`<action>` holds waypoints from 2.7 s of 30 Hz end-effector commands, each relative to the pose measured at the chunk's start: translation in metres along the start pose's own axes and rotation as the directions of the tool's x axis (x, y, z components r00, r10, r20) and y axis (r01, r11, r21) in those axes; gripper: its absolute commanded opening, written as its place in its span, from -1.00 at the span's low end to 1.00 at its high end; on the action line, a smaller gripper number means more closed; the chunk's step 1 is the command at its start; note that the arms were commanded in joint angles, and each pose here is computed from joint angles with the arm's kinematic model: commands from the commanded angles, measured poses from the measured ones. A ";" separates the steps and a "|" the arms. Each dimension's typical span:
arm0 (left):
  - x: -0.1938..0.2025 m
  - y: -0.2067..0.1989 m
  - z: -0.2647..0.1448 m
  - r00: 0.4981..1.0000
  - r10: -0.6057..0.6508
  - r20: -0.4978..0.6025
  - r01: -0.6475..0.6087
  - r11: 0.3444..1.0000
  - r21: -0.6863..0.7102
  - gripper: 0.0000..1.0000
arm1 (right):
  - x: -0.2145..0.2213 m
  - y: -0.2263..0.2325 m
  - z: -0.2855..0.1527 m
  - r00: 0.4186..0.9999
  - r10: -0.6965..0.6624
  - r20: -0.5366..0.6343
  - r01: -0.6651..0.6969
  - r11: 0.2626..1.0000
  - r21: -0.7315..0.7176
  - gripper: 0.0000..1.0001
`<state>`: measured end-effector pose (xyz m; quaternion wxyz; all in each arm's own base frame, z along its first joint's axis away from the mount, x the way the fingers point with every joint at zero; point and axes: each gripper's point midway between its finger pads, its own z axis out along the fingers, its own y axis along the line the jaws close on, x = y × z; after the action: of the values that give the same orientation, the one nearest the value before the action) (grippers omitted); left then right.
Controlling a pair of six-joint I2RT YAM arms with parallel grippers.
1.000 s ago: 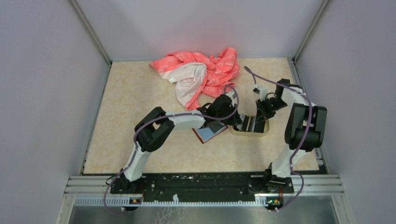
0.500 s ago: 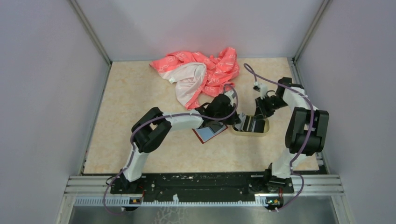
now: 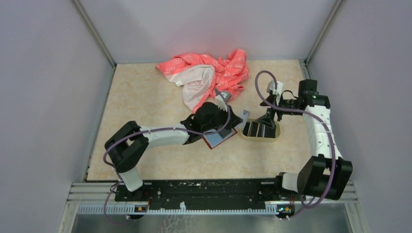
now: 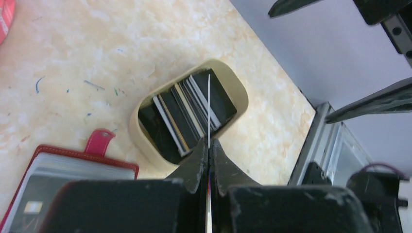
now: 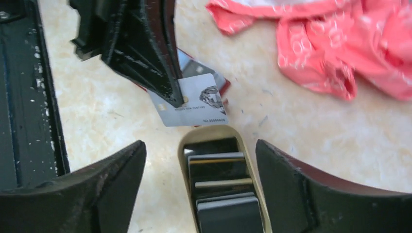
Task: Put the credit cards into the card holder
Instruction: Pick up the credit card from the storage box, then insert the credit card into the card holder.
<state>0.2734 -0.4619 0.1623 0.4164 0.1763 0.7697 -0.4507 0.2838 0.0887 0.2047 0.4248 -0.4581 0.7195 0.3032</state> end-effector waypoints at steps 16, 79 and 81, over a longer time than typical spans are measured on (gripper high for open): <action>-0.003 -0.062 -0.210 0.869 -0.055 0.491 -0.231 0.834 0.501 -1.00 | -0.063 0.113 0.046 0.930 0.109 0.352 0.047 0.913 -0.404 0.78; 0.040 -0.029 -0.165 0.966 0.197 0.165 -0.255 0.813 0.523 -1.00 | -0.045 0.158 0.093 0.980 0.058 0.189 0.042 0.874 -0.485 -0.36; 0.041 -0.030 -0.164 0.967 0.199 0.161 -0.255 0.810 0.529 -1.00 | -0.045 0.159 0.094 0.980 0.067 0.187 0.034 0.871 -0.491 -0.36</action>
<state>0.1502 -0.3441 0.1637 0.4137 0.3635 0.5898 -0.5906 0.1756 0.2419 0.1930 0.3411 -0.4920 0.6014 0.5290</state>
